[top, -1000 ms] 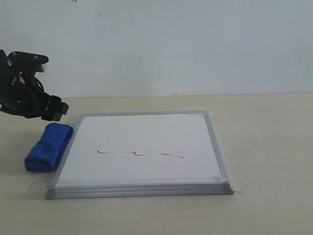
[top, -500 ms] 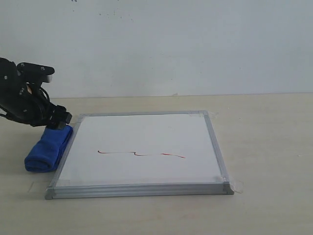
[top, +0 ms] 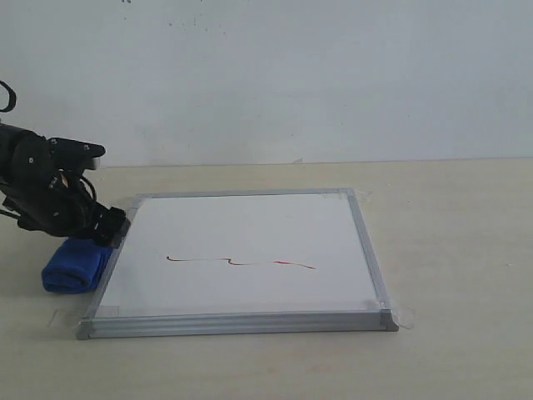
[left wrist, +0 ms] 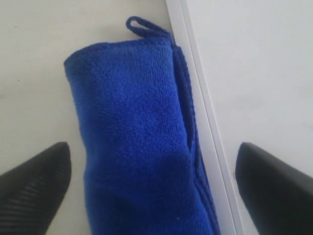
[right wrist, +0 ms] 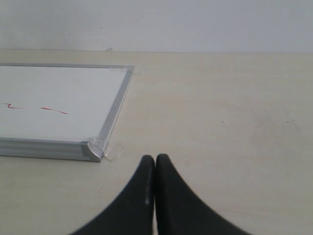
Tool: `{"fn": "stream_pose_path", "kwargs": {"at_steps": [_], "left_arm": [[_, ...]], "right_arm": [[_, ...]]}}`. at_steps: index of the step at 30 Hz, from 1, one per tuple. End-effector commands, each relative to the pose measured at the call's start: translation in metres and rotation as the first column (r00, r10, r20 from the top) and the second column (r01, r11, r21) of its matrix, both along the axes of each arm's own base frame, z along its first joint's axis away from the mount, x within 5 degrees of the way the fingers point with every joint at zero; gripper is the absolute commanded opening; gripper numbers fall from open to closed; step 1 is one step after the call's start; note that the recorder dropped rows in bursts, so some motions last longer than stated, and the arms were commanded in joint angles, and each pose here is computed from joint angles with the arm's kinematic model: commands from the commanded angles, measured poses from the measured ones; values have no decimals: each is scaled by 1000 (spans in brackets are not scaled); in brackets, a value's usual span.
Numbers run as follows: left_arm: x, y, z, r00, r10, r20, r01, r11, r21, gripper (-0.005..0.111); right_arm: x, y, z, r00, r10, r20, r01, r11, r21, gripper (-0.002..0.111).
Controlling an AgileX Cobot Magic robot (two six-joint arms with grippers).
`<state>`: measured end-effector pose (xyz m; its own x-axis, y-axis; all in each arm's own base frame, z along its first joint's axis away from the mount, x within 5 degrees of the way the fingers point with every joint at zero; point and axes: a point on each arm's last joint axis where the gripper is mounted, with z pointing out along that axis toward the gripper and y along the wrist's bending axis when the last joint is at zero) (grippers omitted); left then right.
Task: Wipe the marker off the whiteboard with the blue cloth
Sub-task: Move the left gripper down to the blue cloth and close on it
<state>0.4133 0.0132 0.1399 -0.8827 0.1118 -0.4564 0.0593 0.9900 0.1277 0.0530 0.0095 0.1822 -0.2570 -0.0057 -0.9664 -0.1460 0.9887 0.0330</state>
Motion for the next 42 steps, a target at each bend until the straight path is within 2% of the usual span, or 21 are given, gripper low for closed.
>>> {"fn": "stream_pose_path", "kwargs": {"at_steps": [1, 24, 42], "left_arm": [[3, 1, -3, 1000, 7, 18, -6, 1000, -4, 92], [5, 1, -3, 999, -1, 39, 1, 1000, -3, 88], [7, 1, -24, 1000, 11, 12, -11, 1000, -7, 88]], "right_arm": [[0, 0, 1, 1000, -2, 13, 2, 1000, 2, 0], [0, 0, 1, 1000, -2, 13, 2, 1000, 2, 0], [0, 0, 1, 1000, -2, 13, 2, 1000, 2, 0]]}}
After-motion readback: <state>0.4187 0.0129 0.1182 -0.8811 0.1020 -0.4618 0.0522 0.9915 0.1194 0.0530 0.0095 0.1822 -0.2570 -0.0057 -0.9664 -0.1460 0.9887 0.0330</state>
